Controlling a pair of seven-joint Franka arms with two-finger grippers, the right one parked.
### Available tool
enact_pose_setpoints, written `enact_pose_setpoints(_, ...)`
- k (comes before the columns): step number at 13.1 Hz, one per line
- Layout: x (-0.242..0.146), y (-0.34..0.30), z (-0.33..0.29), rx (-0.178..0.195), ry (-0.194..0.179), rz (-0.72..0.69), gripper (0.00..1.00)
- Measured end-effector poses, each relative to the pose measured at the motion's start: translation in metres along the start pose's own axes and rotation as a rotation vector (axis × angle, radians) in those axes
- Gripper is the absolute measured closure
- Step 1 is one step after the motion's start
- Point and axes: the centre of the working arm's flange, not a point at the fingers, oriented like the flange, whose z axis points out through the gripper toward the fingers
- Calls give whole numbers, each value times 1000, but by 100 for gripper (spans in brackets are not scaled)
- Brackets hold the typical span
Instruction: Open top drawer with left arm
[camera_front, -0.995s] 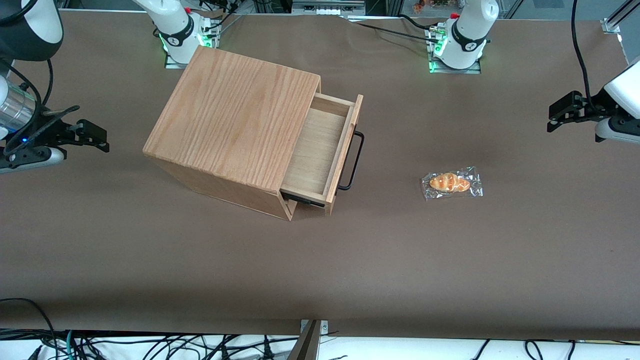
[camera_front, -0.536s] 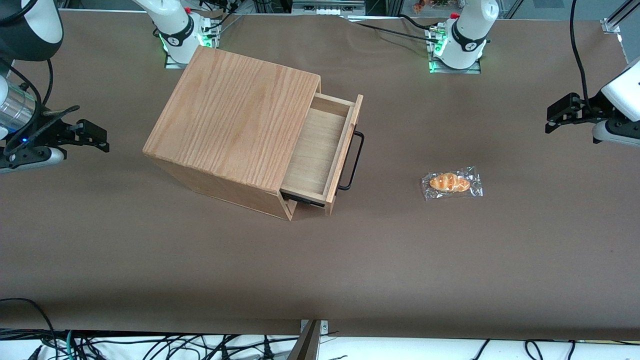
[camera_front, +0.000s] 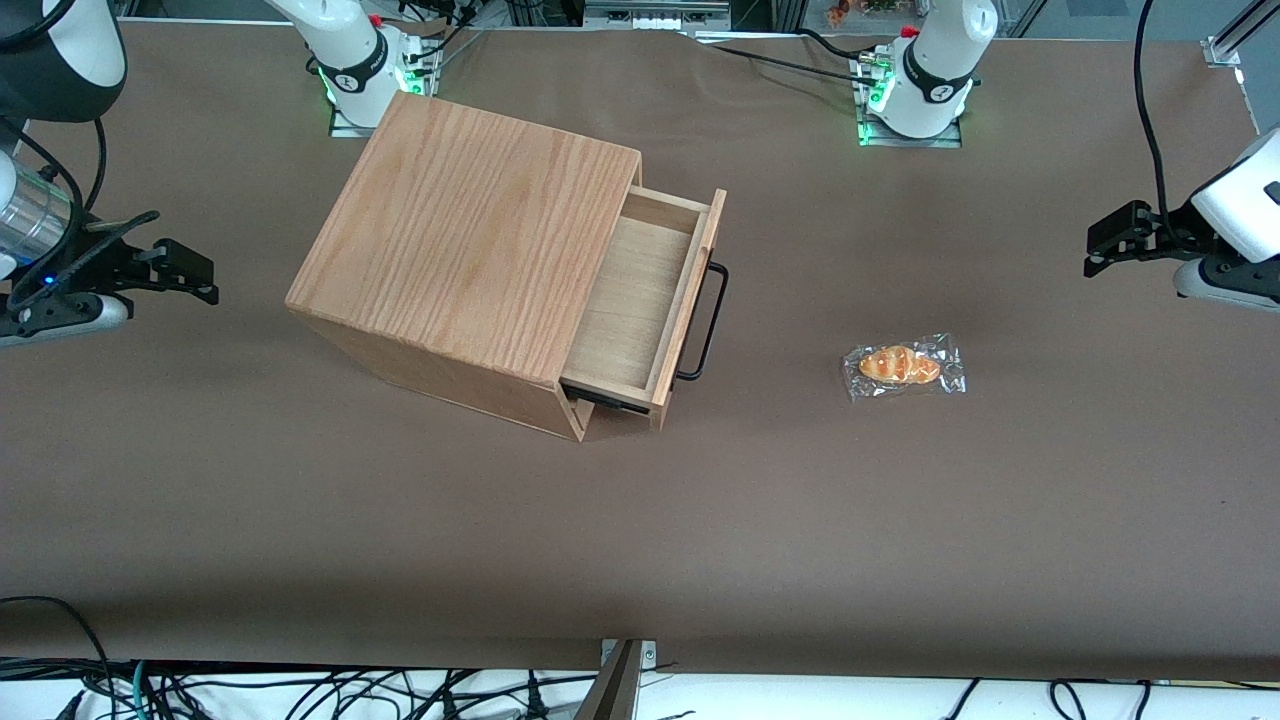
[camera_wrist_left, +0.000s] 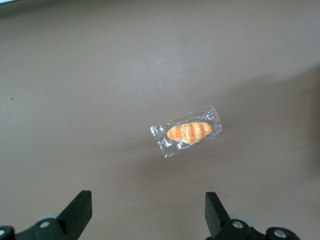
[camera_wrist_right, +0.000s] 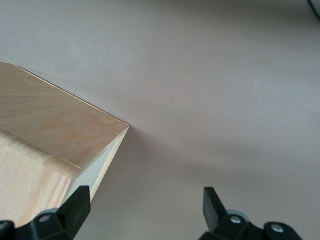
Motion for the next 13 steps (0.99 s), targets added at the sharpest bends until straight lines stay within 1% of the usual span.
enact_pose_setpoints(1,0,1,0,-17,3,-2,0)
enact_pose_setpoints(2,0,0,0,-23,5,-4,0)
enact_pose_setpoints(13,0,-1,0,-24,6,-6,0)
